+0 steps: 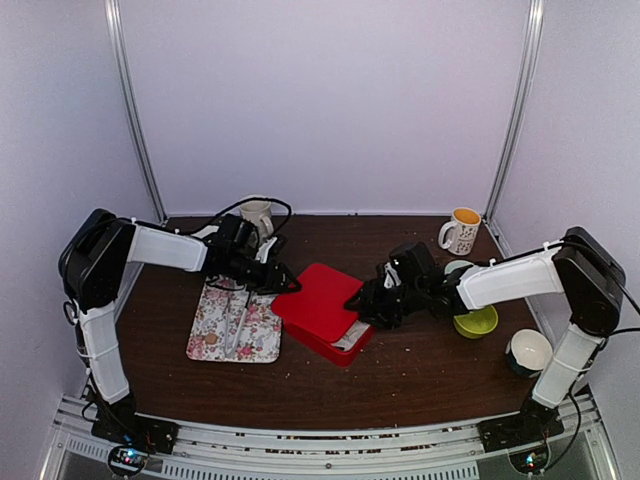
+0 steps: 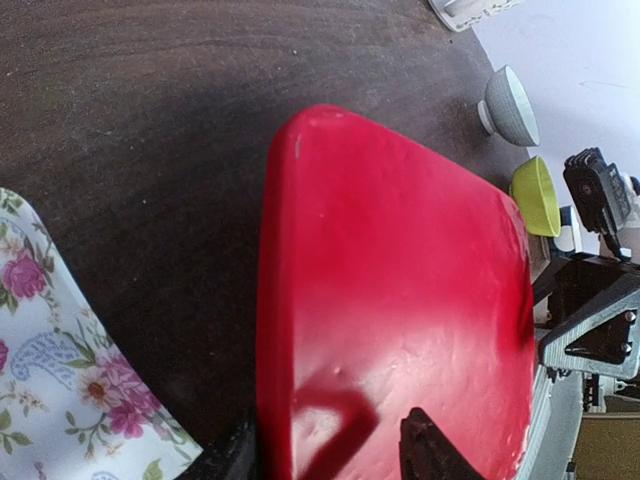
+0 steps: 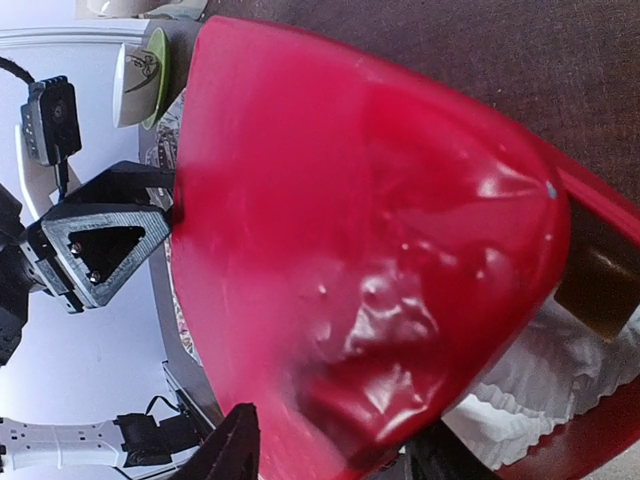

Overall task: Pack the chocolate
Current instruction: Pick up the box lid from the packing box.

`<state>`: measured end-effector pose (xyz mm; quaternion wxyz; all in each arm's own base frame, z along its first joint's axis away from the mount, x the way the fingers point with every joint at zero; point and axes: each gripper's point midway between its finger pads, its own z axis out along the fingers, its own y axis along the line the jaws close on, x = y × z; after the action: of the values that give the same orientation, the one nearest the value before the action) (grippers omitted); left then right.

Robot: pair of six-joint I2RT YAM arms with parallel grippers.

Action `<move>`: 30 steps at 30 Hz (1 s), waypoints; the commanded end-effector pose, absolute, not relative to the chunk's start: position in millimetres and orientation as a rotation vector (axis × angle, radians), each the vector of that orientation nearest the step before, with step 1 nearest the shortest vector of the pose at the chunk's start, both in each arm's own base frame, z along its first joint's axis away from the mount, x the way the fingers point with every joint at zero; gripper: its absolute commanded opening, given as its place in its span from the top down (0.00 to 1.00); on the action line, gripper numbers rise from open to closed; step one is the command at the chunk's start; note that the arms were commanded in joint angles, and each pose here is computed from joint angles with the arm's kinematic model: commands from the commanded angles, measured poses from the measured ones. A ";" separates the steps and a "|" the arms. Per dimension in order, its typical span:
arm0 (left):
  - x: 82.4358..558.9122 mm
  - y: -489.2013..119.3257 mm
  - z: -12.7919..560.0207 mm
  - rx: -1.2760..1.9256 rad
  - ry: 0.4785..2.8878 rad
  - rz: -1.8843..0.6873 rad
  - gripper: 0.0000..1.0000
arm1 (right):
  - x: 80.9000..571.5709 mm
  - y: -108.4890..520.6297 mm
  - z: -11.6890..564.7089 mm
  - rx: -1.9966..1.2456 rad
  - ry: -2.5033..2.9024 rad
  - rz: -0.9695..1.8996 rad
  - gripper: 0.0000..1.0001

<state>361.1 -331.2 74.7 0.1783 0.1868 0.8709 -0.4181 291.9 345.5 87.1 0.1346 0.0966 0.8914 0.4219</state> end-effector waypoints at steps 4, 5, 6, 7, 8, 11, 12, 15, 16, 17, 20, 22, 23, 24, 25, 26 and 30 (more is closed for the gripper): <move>355.9 -339.2 97.5 0.564 2.396 -1.245 0.51 | 304.8 362.3 117.3 0.242 2.435 1.367 0.55; 354.9 -338.7 98.9 0.559 2.394 -1.245 0.51 | 305.3 362.8 119.2 0.236 2.425 1.375 0.56; 354.0 -338.3 100.7 0.555 2.393 -1.245 0.51 | 306.4 363.2 120.7 0.230 2.419 1.378 0.56; 353.8 -337.1 102.9 0.547 2.392 -1.245 0.51 | 307.7 363.6 122.0 0.222 2.414 1.379 0.56; 352.9 -336.9 104.7 0.540 2.391 -1.249 0.51 | 308.7 364.2 122.1 0.214 2.415 1.377 0.57; 349.2 -335.1 113.5 0.515 2.380 -1.265 0.51 | 311.7 365.7 125.4 0.188 2.409 1.377 0.57; 348.2 -334.2 116.4 0.506 2.376 -1.268 0.51 | 312.6 366.0 126.5 0.177 2.409 1.371 0.58; 344.1 -332.2 124.8 0.503 2.349 -1.279 0.50 | 314.5 366.6 128.8 0.124 2.422 1.329 0.59; 343.0 -331.3 125.5 0.500 2.350 -1.279 0.50 | 315.0 367.1 128.4 0.109 2.427 1.318 0.59; 342.0 -330.6 126.1 0.498 2.351 -1.278 0.50 | 315.2 368.2 128.3 0.095 2.430 1.314 0.59; 337.9 -328.8 125.9 0.480 2.361 -1.286 0.50 | 316.1 370.2 128.0 0.074 2.433 1.323 0.60; 335.6 -326.8 127.7 0.463 2.362 -1.288 0.50 | 317.3 369.7 128.8 0.062 2.428 1.327 0.61; 334.1 -325.8 128.7 0.454 2.364 -1.287 0.50 | 318.1 369.3 129.2 0.056 2.425 1.329 0.61; 332.1 -324.5 130.1 0.445 2.364 -1.286 0.50 | 318.8 369.4 130.0 0.048 2.421 1.334 0.61; 331.2 -323.8 132.1 0.436 2.362 -1.284 0.50 | 318.9 369.7 130.8 0.035 2.419 1.341 0.62; 329.7 -323.5 132.9 0.428 2.365 -1.283 0.50 | 319.5 370.2 131.8 0.021 2.417 1.349 0.63; 322.6 -325.3 134.7 0.406 2.376 -1.275 0.50 | 318.9 372.9 137.3 -0.055 2.404 1.383 0.67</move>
<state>328.2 -309.4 102.9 0.1761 0.1289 0.8783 -0.4255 315.6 359.1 114.1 0.1709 0.0308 0.8723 0.4572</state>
